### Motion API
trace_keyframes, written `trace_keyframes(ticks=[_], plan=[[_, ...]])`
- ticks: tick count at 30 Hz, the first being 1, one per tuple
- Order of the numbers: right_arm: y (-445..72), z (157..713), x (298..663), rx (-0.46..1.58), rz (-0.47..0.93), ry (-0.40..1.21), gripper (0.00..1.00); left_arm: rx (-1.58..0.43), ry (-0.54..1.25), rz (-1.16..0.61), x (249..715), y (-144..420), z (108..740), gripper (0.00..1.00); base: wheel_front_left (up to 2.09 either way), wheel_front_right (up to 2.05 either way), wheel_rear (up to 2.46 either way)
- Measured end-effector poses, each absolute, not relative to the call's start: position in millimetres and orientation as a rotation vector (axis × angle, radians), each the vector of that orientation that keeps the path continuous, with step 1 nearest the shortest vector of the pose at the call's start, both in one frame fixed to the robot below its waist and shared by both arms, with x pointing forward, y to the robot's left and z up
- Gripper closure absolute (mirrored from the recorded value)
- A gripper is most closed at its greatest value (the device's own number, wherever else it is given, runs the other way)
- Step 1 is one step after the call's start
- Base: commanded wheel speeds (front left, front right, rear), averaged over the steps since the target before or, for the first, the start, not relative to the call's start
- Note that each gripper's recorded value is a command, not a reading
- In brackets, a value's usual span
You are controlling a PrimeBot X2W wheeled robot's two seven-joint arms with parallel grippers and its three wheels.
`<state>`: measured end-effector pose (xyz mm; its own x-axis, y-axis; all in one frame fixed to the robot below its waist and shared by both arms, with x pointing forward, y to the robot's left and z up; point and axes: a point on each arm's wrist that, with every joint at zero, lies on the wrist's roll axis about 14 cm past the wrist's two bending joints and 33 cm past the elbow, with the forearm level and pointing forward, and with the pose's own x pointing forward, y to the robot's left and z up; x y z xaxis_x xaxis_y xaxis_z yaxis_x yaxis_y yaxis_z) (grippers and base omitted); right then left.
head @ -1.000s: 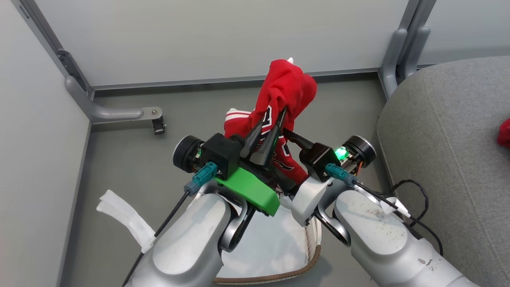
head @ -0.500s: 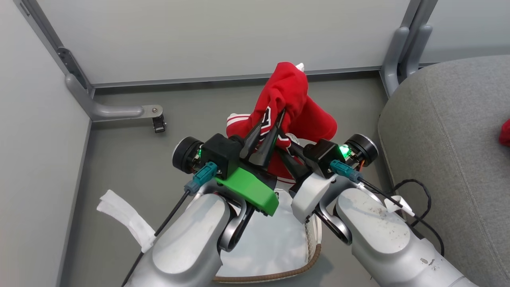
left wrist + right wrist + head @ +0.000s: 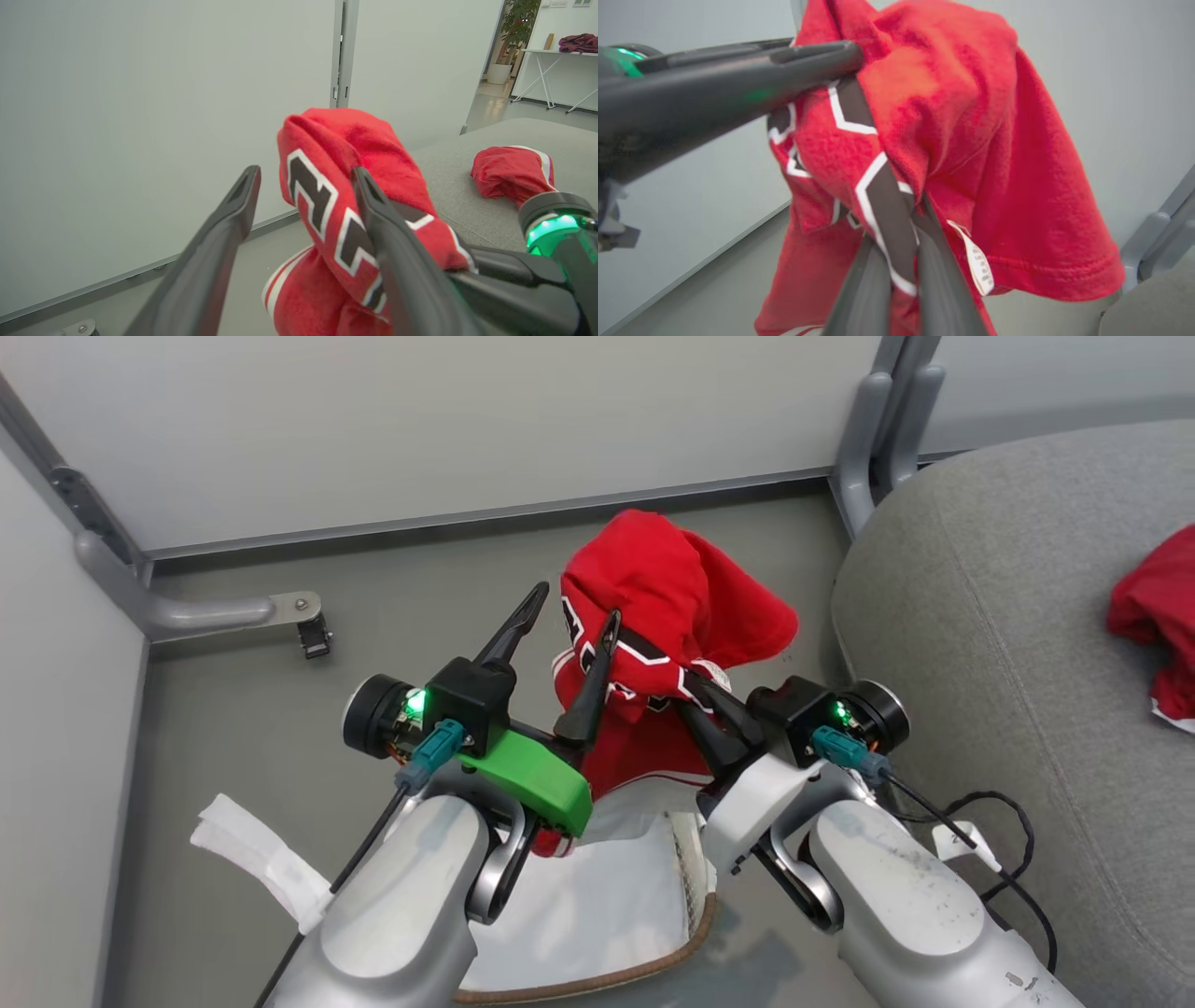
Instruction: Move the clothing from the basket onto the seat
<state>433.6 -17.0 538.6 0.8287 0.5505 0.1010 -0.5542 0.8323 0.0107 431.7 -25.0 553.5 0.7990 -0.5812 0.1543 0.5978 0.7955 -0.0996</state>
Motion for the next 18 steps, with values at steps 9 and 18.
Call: trace_keyframes(ticks=[9,18], plan=[[-81.7,532.6,427.6,0.084,0.397,-0.082,1.0,-0.161,-0.077,-0.741,429.5,-58.1,535.6,0.0,0.0,0.0,0.0],[-155.8,526.5,399.3,0.11,0.176,-0.074,1.0,-0.216,-0.009,-0.9,405.5,-111.4,515.2,0.0,0.0,0.0,0.0]])
